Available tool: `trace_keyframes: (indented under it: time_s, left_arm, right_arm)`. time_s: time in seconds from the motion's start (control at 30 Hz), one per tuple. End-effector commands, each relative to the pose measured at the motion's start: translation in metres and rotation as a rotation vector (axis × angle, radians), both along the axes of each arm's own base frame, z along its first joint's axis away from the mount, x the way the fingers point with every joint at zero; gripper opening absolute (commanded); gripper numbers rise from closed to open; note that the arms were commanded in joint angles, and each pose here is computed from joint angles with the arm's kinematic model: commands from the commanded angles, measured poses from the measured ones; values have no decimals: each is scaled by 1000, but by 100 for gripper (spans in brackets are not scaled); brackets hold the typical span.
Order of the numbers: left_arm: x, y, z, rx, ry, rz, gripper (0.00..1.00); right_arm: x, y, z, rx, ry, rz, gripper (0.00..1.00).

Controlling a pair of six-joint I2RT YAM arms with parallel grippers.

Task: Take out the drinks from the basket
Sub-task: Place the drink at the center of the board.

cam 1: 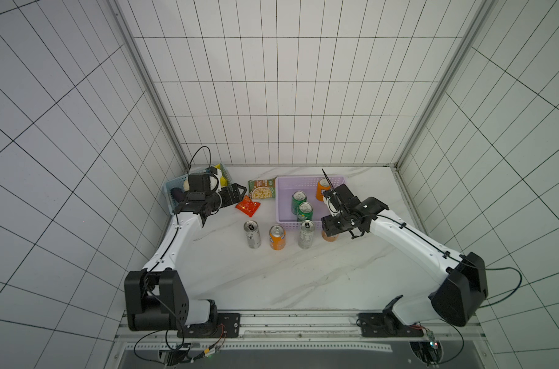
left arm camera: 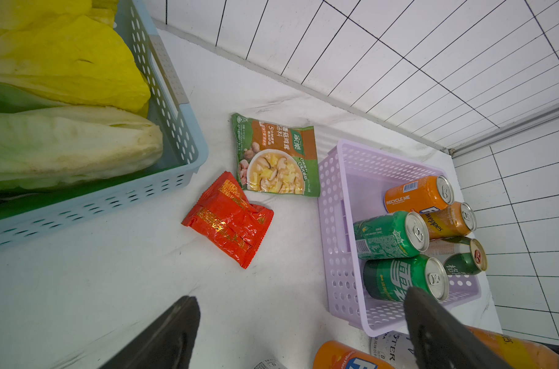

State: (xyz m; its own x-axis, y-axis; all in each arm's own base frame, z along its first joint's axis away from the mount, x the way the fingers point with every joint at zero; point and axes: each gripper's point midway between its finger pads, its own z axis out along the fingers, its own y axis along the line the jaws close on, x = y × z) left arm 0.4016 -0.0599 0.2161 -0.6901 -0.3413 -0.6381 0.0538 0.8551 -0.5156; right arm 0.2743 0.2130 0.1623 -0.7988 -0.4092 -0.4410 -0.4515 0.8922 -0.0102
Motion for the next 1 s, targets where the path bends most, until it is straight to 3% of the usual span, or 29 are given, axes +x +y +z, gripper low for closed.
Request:
trace_keyframes:
  time_s: [0.0, 0.97]
  left_arm:
    - [4, 1, 13, -5, -30, -4, 98]
    - [5, 2, 13, -10, -29, -2, 98]
  right_arm:
    - [12, 5, -5, 42, -34, -24, 65]
    - [16, -5, -66, 1, 40, -61, 67]
